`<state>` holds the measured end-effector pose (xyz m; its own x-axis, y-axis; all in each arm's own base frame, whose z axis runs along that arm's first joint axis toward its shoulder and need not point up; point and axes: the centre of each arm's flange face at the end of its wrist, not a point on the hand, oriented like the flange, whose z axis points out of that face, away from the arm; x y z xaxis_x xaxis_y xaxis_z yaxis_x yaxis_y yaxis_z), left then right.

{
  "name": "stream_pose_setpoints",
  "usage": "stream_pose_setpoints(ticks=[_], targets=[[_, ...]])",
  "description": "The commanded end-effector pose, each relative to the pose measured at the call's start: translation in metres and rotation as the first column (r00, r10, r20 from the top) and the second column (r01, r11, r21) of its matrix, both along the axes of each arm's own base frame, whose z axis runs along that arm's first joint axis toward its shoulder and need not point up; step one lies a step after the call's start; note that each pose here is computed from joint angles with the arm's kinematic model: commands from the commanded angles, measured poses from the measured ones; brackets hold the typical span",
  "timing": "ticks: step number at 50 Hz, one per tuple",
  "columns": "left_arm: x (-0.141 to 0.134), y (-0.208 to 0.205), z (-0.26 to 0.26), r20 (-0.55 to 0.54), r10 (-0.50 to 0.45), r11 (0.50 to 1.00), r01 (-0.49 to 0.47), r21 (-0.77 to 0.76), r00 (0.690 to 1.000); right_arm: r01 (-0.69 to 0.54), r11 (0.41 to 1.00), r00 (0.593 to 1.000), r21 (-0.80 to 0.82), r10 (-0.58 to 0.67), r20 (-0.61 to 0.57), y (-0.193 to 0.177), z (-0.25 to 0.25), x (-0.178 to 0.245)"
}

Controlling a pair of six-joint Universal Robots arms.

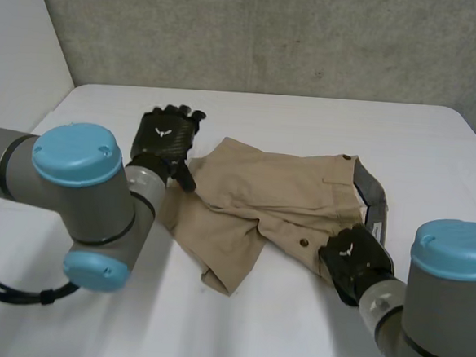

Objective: Fold the shorts.

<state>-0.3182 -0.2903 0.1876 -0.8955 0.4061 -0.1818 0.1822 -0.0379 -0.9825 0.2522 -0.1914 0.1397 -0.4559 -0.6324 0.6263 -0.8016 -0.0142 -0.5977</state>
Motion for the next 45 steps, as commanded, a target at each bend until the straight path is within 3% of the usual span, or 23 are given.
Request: stream_pose_setpoints(ticks=[1,6,14,26,33,38,41,45], targets=[[0.003,-0.027,-0.031,0.168,0.027,0.999,-0.023,-0.025,0.985,-0.058,0.995,0.998,0.080,0.060,-0.027,0.017,0.029,-0.005],[0.001,-0.029,-0.043,0.197,0.021,1.000,-0.019,-0.009,0.980,-0.024,0.999,0.991,-0.028,0.028,0.131,0.007,0.063,0.001],[-0.002,-0.021,-0.051,0.220,-0.071,0.996,0.059,0.061,0.973,0.075,0.992,0.923,-0.103,-0.030,0.384,-0.026,0.104,0.012],[-0.003,-0.016,-0.057,0.238,-0.107,0.991,0.083,0.107,0.965,0.067,0.997,0.943,0.036,-0.075,0.325,-0.074,0.035,0.042],[-0.004,-0.017,-0.047,0.234,-0.104,0.993,0.087,0.083,0.967,0.089,0.995,0.948,0.039,-0.097,0.303,-0.099,0.013,0.052],[-0.009,-0.028,-0.019,0.234,-0.089,0.995,0.095,-0.017,0.968,0.092,0.991,0.952,-0.100,-0.058,0.301,-0.129,0.044,0.061],[-0.016,-0.045,0.010,0.233,-0.055,0.984,0.093,-0.153,0.971,0.088,0.978,0.940,-0.188,-0.019,0.341,-0.141,0.069,0.067],[-0.025,-0.071,0.074,0.145,0.019,0.910,0.043,-0.413,0.989,0.123,0.902,0.883,-0.413,0.090,0.461,-0.161,0.131,0.082]])
